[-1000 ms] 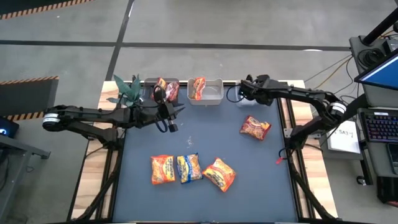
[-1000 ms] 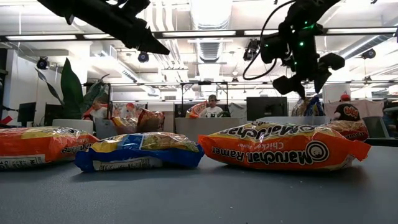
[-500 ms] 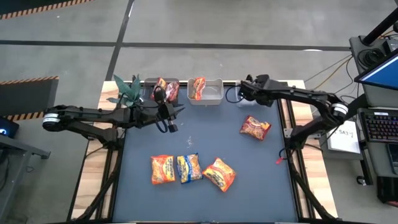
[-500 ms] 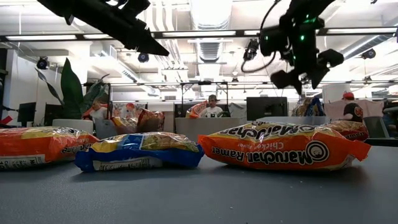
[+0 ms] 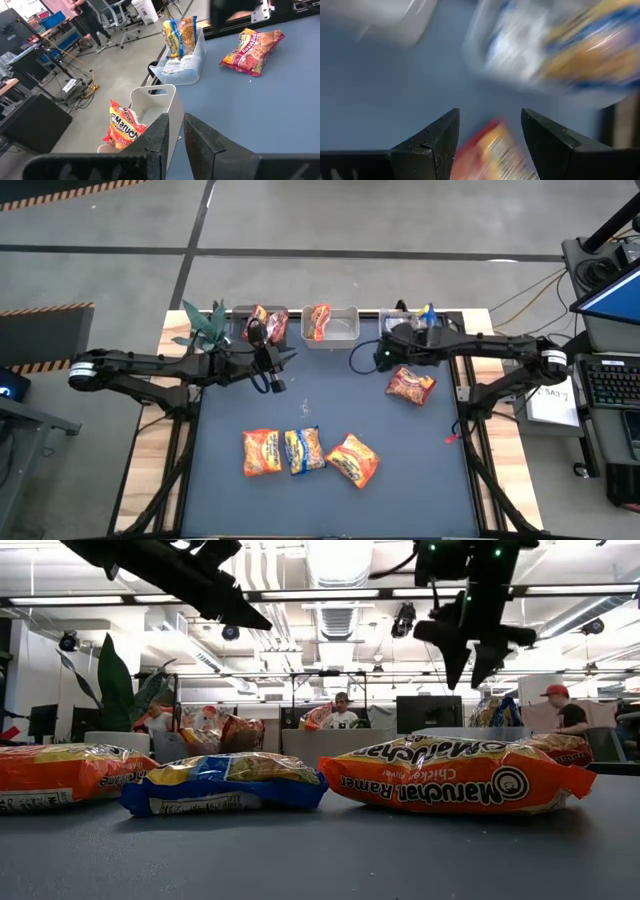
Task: Sort Maruchan noodles
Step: Put the red noodle pack into the transparent black bin Put the blue noodle pack into the transparent white bin
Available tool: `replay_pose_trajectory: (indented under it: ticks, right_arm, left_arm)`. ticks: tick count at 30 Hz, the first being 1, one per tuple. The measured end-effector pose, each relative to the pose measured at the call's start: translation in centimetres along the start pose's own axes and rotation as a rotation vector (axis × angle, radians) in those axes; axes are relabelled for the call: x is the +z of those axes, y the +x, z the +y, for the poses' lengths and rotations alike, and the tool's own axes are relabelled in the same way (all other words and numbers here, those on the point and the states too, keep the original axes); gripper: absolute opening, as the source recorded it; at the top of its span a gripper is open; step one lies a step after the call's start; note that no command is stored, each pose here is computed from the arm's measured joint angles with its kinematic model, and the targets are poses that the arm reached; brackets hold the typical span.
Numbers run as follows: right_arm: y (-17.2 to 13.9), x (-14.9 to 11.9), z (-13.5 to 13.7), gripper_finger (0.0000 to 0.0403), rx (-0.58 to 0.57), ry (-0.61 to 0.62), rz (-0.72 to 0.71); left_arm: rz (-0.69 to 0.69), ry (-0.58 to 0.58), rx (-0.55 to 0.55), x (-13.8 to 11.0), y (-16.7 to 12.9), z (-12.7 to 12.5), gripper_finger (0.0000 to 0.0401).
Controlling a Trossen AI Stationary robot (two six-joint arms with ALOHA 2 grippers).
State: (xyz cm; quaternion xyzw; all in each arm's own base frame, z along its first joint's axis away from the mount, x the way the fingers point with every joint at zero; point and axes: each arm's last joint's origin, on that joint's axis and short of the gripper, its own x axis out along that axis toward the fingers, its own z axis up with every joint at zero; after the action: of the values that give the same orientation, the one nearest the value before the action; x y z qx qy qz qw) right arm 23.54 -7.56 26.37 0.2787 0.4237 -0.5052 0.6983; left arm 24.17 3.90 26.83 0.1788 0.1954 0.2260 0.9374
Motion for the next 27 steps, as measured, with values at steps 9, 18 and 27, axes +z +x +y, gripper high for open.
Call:
replay_pose_trajectory:
  ticks: [9,18,27]
  right_arm:
    - [1.6,-2.7,0.0,0.0127,0.029,0.018,0.461]
    - [3.7,-3.5,0.5,0.0013,-0.137,0.006,0.542]
    - [7.4,-4.9,2.2,0.0009,-0.224,-0.101,0.630]
  left_arm:
    - [0.000,0.000,0.000,0.0,0.0,0.0,0.0041]
    - [0.006,0.002,-0.002,-0.1,0.0,0.0,0.0041]
    - [0.005,0.002,-0.002,-0.1,0.0,0.0,0.0041]
